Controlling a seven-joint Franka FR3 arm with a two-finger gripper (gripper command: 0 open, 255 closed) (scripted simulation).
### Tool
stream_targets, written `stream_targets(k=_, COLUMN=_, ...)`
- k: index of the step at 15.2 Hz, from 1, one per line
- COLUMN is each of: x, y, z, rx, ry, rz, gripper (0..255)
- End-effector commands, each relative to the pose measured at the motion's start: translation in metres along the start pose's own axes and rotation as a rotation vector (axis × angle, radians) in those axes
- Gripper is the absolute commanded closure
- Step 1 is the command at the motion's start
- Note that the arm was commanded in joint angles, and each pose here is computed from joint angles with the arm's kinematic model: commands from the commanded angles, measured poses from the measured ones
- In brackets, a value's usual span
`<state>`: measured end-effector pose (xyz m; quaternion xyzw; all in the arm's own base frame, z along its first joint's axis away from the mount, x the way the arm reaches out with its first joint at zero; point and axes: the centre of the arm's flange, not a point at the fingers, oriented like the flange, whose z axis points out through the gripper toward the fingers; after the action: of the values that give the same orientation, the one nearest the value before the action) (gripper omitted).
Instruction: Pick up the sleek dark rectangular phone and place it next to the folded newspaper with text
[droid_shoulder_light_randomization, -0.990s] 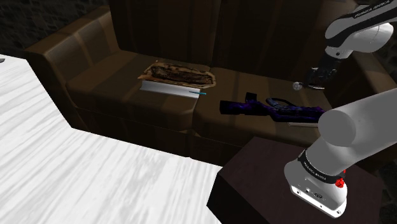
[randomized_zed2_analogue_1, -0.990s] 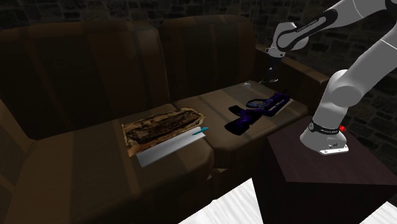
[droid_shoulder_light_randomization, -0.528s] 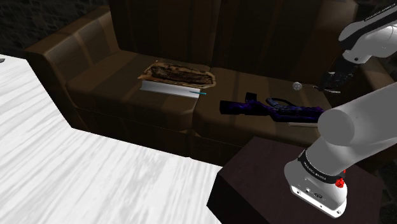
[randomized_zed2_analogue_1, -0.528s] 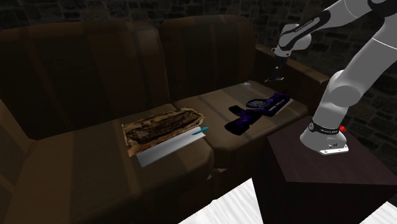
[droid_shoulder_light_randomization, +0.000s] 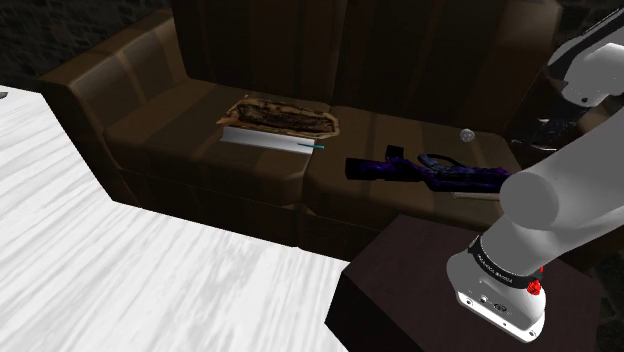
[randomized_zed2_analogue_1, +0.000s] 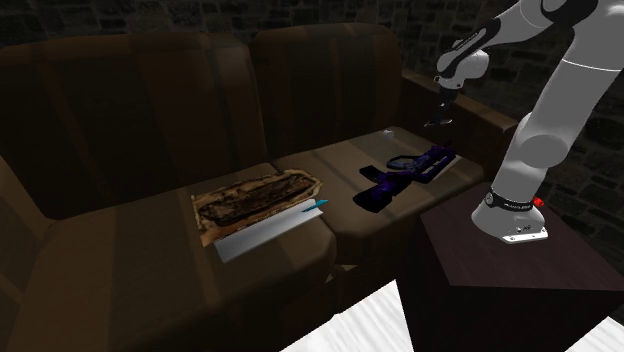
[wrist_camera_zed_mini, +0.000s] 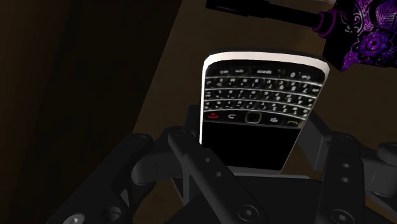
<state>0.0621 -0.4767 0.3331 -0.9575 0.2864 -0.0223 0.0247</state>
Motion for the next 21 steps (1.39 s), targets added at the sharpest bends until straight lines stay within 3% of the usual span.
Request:
stream_targets(k=1, x=-0.001, y=0.004, z=0.010, rx=-0.001, ry=0.000, rz=-0.001, gripper=255)
stream_targets(k=16, x=-0.004, y=0.009, z=0.088, rx=-0.001, ry=0.000, rz=-0.001, gripper=255)
stream_targets(k=21, x=-0.004, y=0.009, z=0.088, rx=-0.001, ry=0.000, rz=-0.001, gripper=255)
